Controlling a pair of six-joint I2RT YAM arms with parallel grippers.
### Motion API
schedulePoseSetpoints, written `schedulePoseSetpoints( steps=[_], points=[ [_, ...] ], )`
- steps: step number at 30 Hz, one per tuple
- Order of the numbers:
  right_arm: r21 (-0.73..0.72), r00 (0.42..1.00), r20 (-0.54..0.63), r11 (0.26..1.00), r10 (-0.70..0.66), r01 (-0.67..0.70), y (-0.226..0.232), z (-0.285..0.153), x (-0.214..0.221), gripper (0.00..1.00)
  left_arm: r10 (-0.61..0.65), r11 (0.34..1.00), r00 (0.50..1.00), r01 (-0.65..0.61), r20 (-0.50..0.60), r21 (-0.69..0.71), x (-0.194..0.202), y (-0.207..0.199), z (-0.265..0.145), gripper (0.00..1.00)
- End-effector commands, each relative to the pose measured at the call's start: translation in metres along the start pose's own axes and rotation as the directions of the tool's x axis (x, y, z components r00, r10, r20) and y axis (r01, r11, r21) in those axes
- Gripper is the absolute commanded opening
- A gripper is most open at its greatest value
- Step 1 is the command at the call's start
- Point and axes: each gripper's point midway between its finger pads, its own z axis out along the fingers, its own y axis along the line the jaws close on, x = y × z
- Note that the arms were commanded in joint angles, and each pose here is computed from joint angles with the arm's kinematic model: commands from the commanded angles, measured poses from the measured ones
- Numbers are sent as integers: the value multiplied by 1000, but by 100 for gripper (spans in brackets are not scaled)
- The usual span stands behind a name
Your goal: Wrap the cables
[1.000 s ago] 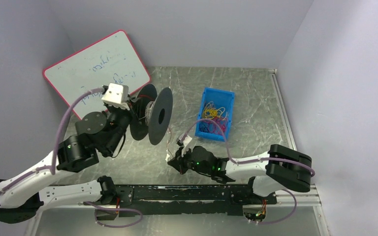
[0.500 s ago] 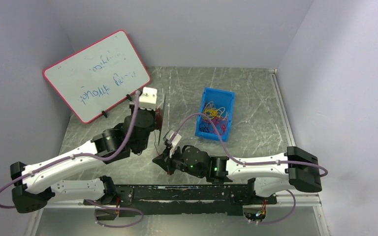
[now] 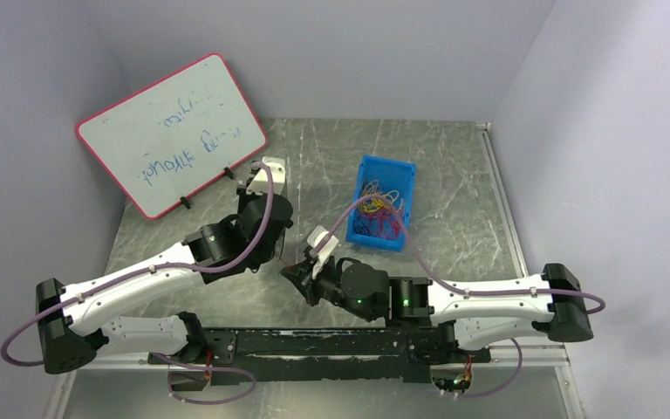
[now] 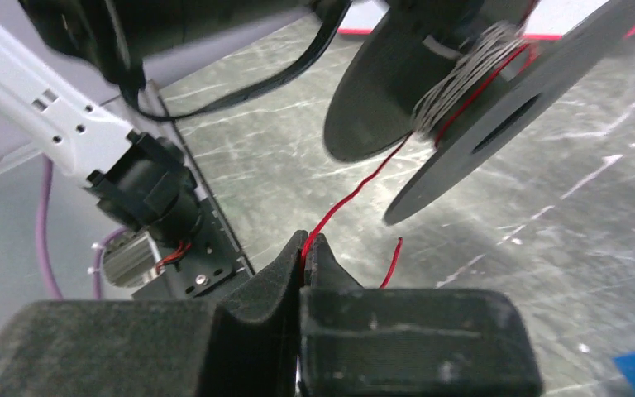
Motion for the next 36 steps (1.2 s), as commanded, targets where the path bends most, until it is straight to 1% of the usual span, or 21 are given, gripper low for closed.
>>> schedulePoseSetpoints(
  steps=[1,7,12,14,15,21,27,30,32,36],
  points=[
    [112,996,58,992,-68,61,-21,-13,-37,0,-31,999,999,30,-21,-19,11,2,1,7],
    [218,983,50,963,-174,159,-46,-16,-59,0,-2,997,999,5,-42,77,24,-12,-3,7],
    [240,975,13,948,-221,211,-70,-10,-72,0,38,983,998,-27,-56,181,33,-29,-10,7],
    [232,973,-17,946,-230,227,-83,-6,-68,0,68,972,996,-54,-58,228,38,-37,-13,7],
    [233,973,-11,946,-231,227,-89,-5,-76,0,80,967,995,-62,-63,247,41,-40,-15,7],
    [299,956,-76,909,-282,292,-126,-7,-78,0,132,931,988,-96,-80,353,52,-54,-28,7],
    [324,959,-124,904,-253,281,-163,-8,-62,0,179,819,982,-110,-69,563,57,-79,-52,7],
    [288,963,-153,922,-223,259,-172,-5,-49,0,173,752,983,-96,-55,653,53,-85,-67,7],
    [262,967,-171,937,-189,230,-177,-6,-35,0,172,711,984,-94,-44,697,50,-85,-77,7],
    [231,980,-171,962,-104,143,-189,-11,-18,0,158,634,987,-80,-27,769,42,-81,-97,7]
  ],
)
